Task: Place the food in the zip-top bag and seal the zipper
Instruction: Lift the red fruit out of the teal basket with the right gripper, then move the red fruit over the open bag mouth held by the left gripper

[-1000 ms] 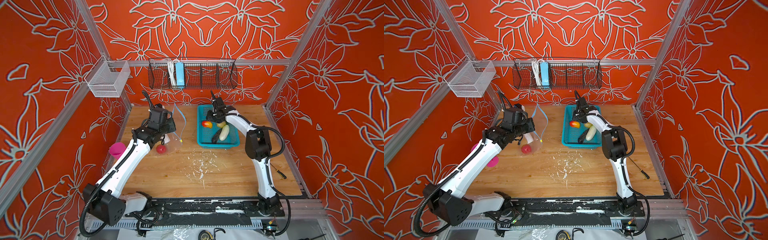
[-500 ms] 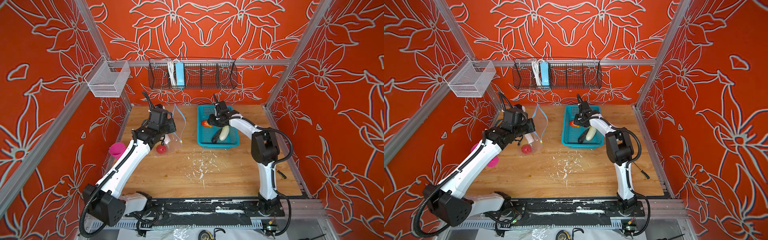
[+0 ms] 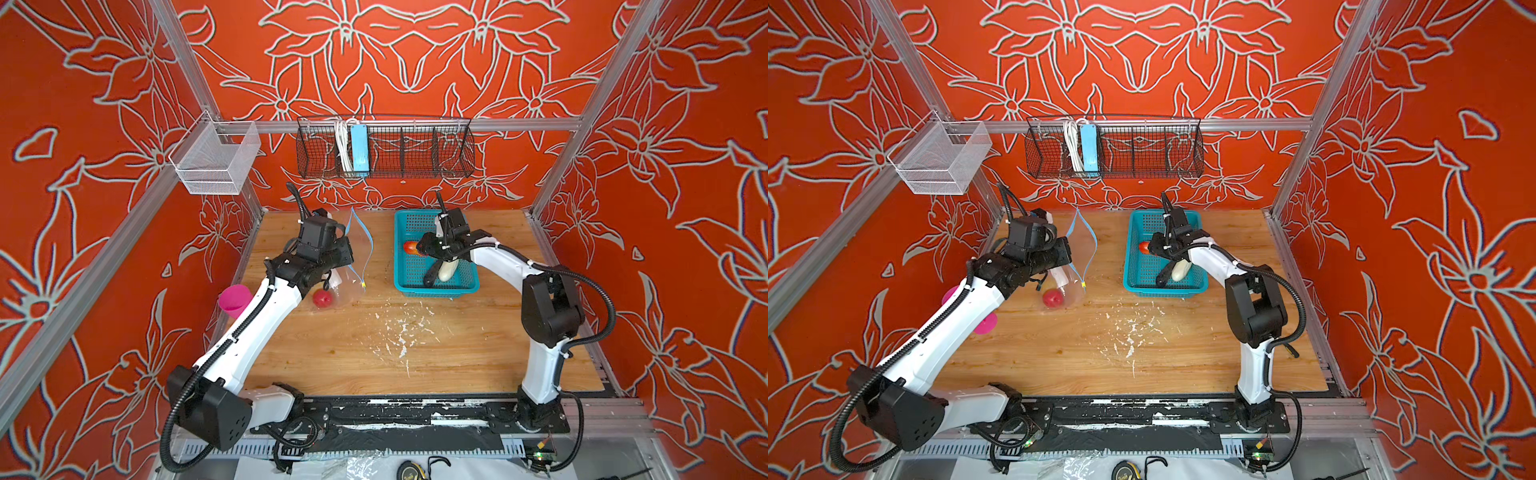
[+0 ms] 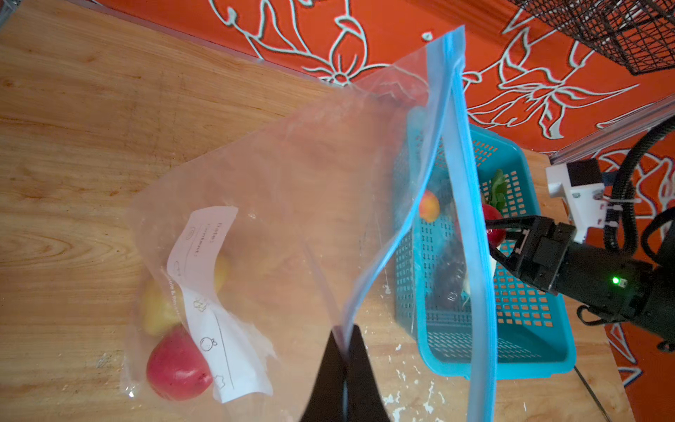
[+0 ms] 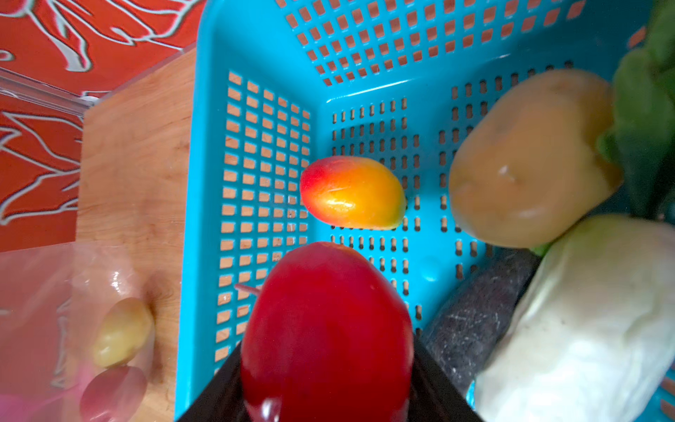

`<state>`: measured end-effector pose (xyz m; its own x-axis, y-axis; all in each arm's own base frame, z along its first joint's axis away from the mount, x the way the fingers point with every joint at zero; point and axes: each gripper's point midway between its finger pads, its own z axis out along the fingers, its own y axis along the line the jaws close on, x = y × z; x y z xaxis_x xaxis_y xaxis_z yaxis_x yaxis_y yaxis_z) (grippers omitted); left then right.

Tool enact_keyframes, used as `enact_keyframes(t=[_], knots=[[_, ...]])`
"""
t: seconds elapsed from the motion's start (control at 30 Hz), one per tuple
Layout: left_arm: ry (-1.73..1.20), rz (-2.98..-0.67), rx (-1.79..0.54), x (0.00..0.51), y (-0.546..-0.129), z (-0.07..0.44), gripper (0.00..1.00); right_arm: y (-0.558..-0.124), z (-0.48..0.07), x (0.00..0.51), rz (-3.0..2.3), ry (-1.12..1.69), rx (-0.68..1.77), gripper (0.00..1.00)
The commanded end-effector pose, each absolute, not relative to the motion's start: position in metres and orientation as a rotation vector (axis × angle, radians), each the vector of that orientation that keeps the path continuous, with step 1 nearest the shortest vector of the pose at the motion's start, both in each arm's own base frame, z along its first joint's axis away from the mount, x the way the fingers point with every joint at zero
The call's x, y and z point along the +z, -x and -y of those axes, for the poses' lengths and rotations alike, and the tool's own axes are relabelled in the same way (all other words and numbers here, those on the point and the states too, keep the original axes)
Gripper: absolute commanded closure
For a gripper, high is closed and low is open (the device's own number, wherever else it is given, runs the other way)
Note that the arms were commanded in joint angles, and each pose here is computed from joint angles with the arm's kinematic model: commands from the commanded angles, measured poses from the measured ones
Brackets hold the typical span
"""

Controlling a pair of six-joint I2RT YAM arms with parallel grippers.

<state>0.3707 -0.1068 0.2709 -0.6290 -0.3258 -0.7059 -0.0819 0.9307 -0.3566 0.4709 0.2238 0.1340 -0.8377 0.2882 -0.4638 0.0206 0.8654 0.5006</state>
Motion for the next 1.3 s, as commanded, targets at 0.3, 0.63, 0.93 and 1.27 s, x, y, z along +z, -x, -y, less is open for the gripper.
enact_keyframes(t=[0.3,0.63,0.93,1.27], knots=[[0.269,-2.252,-0.409,0.269,-0.373,0.116,1.0,-0.45,-0.231,0.171,-2.386,-0.272,0.831,0.55],[0.267,-2.261,-0.413,0.267,-0.375,0.117,1.0,-0.424,-0.251,0.201,-2.311,-0.213,0.931,0.55],[0.266,-2.284,-0.397,0.258,-0.378,0.119,1.0,-0.408,-0.265,0.23,-2.251,-0.115,0.95,0.55],[0.239,-2.333,-0.382,0.244,-0.38,0.132,1.0,-0.387,-0.272,0.255,-2.184,-0.019,0.944,0.55]])
